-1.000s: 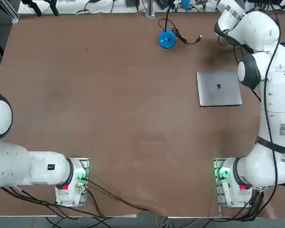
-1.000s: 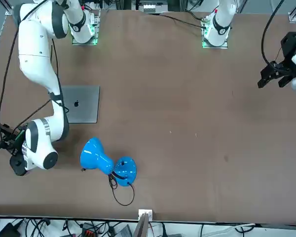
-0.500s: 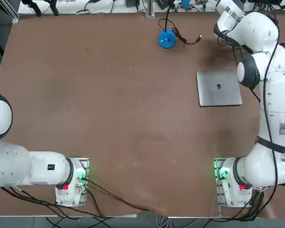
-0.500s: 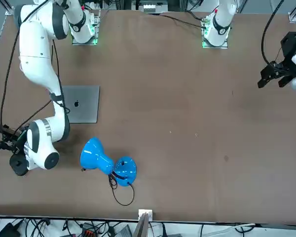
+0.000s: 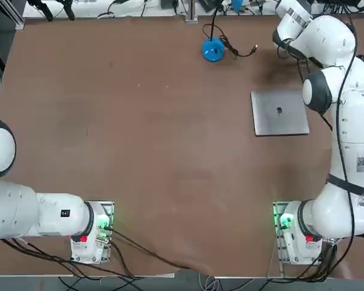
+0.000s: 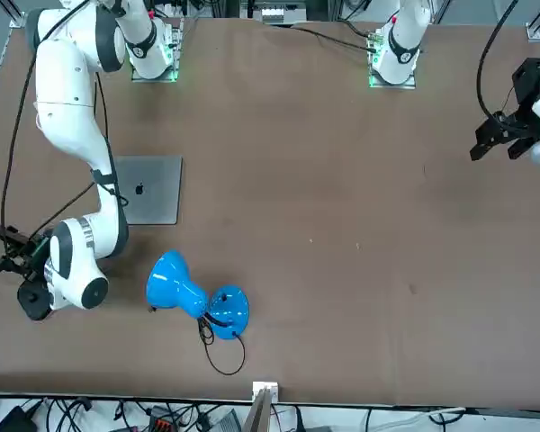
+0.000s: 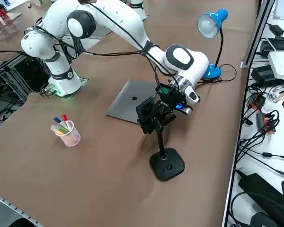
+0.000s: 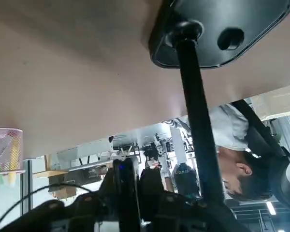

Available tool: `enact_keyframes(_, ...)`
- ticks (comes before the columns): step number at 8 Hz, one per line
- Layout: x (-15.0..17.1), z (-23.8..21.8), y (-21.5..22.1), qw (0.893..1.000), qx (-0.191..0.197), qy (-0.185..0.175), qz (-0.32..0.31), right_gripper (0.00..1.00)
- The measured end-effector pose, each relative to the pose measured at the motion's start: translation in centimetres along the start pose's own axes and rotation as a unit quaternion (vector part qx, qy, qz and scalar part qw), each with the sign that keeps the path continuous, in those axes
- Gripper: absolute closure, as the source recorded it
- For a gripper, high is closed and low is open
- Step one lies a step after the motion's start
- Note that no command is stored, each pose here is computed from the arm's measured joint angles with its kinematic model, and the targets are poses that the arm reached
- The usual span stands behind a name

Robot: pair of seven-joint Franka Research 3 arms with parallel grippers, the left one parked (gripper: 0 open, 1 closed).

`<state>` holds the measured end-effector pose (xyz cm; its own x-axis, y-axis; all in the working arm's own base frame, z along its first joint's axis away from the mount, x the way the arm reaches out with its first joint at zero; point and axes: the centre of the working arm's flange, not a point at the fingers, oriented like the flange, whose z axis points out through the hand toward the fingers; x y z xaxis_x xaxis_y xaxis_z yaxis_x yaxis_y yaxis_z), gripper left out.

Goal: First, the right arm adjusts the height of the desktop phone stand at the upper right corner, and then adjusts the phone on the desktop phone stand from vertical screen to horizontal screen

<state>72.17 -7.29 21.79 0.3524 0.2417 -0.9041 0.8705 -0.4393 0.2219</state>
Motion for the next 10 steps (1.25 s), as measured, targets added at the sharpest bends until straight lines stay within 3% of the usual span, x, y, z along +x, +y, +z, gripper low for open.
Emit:
enact_keyframes(5,-0.2,-2.0,0.7,0.999,-0.017,0.031,0.009,0.82)
enact_keyframes(10,-1.0,-2.7,1.1,0.997,0.012,0.07,0.022,0.82)
